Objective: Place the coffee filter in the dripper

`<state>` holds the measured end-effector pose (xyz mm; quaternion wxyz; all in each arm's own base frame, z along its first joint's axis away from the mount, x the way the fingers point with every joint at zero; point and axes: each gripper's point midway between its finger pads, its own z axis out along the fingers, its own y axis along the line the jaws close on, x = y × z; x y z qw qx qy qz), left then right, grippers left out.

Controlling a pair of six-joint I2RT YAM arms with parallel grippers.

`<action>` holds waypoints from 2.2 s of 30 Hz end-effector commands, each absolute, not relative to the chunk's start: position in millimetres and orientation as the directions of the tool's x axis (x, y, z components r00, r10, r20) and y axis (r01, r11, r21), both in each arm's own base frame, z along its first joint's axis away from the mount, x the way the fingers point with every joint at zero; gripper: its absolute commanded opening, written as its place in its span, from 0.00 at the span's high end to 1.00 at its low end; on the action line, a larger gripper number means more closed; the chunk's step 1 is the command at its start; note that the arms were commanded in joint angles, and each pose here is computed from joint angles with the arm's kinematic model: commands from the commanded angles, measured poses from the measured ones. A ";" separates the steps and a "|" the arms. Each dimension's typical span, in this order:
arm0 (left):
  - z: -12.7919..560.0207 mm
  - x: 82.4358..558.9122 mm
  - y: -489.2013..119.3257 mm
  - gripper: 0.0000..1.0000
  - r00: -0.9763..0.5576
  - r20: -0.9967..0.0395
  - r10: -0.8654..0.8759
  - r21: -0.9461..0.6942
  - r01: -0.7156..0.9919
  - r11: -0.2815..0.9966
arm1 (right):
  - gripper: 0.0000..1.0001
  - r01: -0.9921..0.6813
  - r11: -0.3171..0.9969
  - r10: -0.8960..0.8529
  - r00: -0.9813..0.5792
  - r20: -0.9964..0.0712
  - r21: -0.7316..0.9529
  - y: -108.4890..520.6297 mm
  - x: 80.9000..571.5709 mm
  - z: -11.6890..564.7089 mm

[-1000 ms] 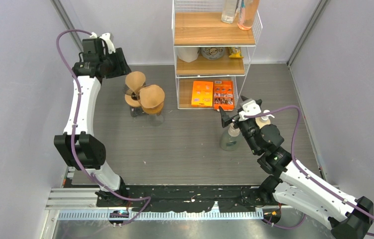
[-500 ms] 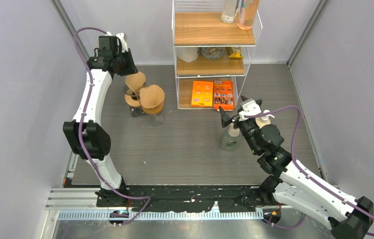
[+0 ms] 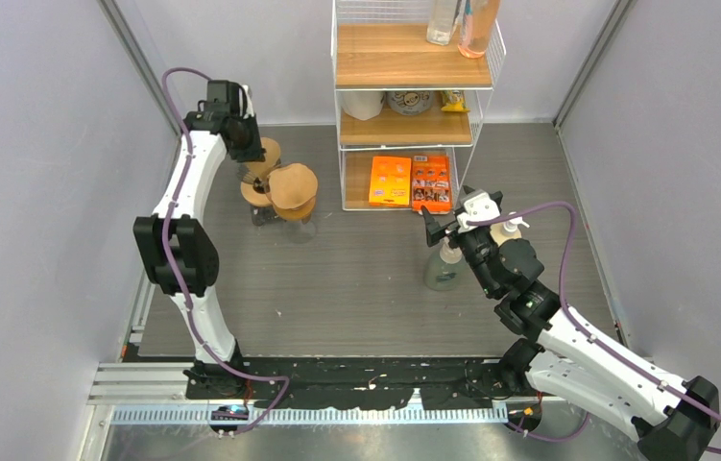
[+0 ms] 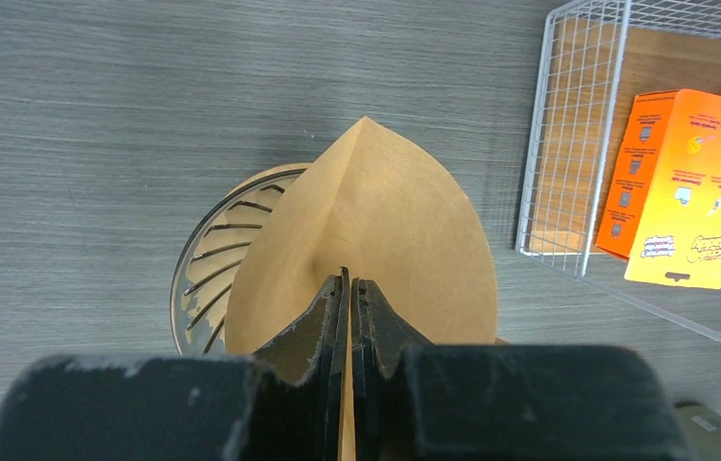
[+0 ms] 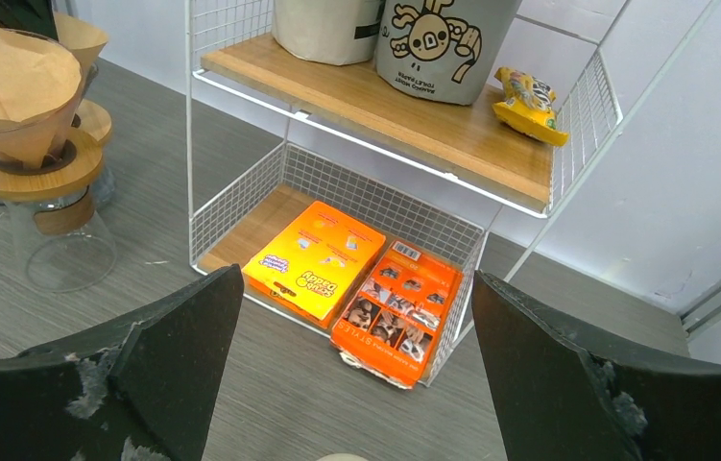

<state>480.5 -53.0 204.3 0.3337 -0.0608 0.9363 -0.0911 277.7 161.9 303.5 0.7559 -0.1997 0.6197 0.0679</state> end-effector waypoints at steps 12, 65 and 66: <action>173.0 483.8 -51.1 0.87 -0.829 -0.537 -0.155 -0.174 -0.071 0.982 | 0.05 -0.306 0.929 -0.139 0.239 -0.961 -0.210 155.7 281.5 312.6; 130.9 466.5 -55.4 0.77 -0.906 -0.420 -0.040 -0.083 -0.006 0.997 | 0.05 -0.273 0.931 -0.189 0.202 -0.961 -0.241 153.5 289.5 301.2; 132.0 466.5 -55.1 0.76 -0.905 -0.423 -0.042 -0.081 -0.008 0.997 | 0.04 -0.272 0.932 -0.187 0.202 -0.961 -0.239 153.1 289.6 301.7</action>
